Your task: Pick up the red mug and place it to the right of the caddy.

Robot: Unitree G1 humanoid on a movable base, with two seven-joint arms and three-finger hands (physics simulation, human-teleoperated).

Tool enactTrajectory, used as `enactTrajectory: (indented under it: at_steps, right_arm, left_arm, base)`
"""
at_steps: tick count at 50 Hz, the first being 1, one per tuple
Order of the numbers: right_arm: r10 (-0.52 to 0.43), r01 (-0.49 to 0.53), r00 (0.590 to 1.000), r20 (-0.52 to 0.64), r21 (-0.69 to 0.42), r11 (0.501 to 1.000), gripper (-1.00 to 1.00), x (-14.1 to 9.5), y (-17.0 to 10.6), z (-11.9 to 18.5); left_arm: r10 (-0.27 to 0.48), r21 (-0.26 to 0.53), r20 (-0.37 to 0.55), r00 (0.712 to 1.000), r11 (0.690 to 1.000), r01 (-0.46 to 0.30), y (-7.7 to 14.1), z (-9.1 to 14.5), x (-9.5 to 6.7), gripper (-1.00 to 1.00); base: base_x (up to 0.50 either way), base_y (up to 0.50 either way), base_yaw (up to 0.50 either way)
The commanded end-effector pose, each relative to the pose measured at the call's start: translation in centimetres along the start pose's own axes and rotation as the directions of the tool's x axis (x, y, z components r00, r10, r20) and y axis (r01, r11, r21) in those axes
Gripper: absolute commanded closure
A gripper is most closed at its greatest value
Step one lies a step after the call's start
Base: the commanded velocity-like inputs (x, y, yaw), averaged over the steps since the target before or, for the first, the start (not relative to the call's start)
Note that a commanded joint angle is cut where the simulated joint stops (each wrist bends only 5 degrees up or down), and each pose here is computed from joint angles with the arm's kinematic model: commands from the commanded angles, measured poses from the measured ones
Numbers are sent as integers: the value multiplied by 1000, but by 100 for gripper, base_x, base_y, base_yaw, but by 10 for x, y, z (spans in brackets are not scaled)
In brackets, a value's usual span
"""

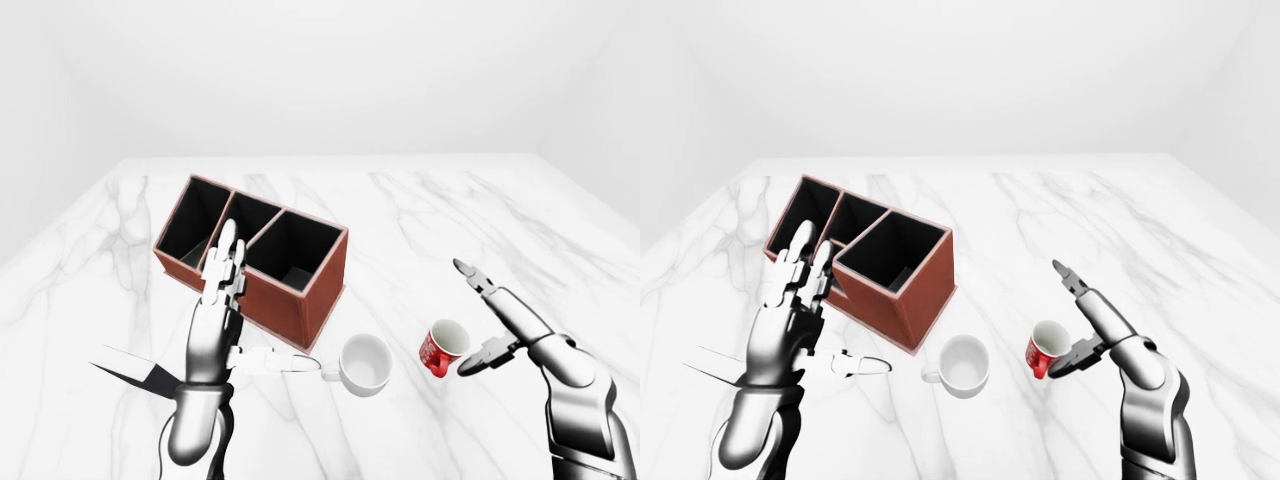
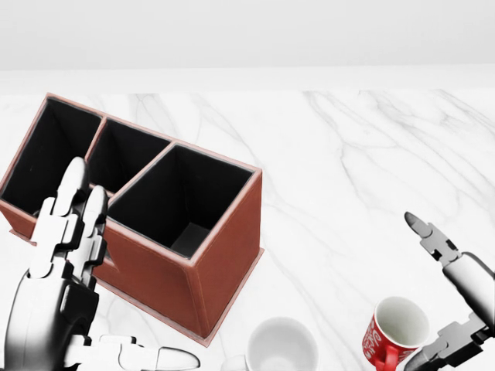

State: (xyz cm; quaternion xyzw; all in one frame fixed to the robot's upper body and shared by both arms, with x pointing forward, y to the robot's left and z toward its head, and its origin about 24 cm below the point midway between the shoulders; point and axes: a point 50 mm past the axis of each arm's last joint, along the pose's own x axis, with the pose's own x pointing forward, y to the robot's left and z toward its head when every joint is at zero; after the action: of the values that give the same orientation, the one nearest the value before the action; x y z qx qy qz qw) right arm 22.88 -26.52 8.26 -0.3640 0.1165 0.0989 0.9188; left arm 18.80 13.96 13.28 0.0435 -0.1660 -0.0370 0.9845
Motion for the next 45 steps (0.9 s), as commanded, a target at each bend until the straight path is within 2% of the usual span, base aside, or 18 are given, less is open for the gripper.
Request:
enactTrajectory:
  at_steps: [1,22,27,45]
  right_arm:
    - [18,-18,1000,-13,14,1000,-95,7,-4,-5]
    - [95,-89,992,-81,78,993,-95,17,7,-26]
    - [153,-138,980,-127,126,982,-95,21,20,-41]
    - [161,-142,976,-146,134,981,-96,20,19,-46]
  left_arm:
    - [-2,0,-3,1000,1000,2,0,-1,0,-100]
    - [1,5,2,1000,1000,-1,0,1,0,-100]
    - [2,4,-5,1000,1000,-2,1,-2,1,-100]
    - [3,5,-5,1000,1000,-3,1,-2,1,-100]
  base:
    - [0,0,0]
    - [0,0,0]
    - [0,0,0]
    - [0,0,0]
